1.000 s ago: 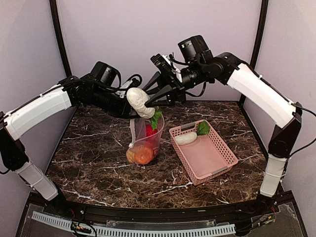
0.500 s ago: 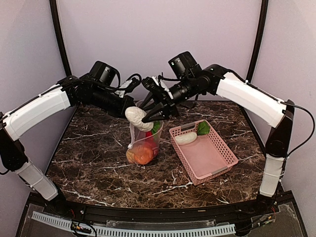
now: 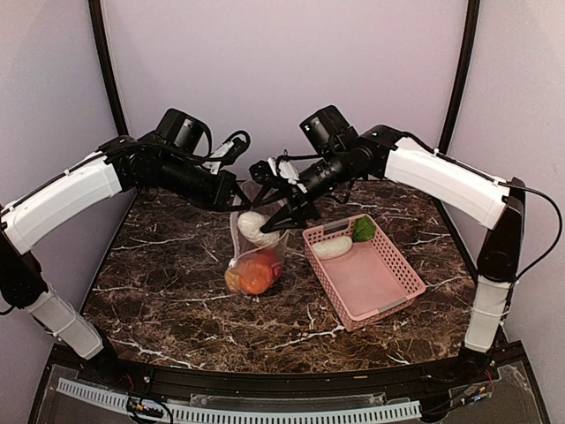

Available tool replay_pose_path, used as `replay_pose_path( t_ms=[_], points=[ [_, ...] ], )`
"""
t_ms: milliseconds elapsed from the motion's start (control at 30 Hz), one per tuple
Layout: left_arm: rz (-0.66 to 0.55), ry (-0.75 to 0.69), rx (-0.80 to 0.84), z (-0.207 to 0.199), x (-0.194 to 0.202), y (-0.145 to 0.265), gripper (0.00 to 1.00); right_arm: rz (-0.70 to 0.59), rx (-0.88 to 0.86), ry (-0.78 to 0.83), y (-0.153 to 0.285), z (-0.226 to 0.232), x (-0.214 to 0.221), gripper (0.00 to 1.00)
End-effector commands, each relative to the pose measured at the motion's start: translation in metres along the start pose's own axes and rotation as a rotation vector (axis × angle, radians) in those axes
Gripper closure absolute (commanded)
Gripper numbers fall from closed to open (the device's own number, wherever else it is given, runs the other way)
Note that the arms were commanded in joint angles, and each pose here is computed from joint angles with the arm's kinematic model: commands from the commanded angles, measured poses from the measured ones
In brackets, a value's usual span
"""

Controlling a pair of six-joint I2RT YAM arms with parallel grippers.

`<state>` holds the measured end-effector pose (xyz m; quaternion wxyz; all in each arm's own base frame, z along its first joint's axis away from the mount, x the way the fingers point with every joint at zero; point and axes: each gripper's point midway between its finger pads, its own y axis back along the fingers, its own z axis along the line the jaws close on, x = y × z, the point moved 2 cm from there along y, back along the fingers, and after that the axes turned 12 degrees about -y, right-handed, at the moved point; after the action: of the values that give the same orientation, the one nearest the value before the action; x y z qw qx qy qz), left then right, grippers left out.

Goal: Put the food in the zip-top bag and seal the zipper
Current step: Place the fake vegetable in the zipper food storage bag, then adjust the zipper food storage bag at the center of the board.

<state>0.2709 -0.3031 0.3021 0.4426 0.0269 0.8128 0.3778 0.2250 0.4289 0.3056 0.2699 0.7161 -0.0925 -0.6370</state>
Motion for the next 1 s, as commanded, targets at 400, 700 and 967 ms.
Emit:
replay_pose_path(
  t_ms=[400,700,967],
  points=[
    [-0.009,-0.018,0.012,-0.005,0.002,0.01,0.99,0.221,-0.008,0.151,0.008,0.06,0.001,0.44],
    [-0.007,-0.018,0.018,-0.007,-0.002,0.01,0.99,0.389,0.107,0.175,-0.016,0.043,0.027,0.47],
    [-0.005,-0.052,-0.015,-0.007,-0.007,0.023,0.99,0.327,0.18,0.211,-0.007,0.031,-0.009,1.0]
  ],
)
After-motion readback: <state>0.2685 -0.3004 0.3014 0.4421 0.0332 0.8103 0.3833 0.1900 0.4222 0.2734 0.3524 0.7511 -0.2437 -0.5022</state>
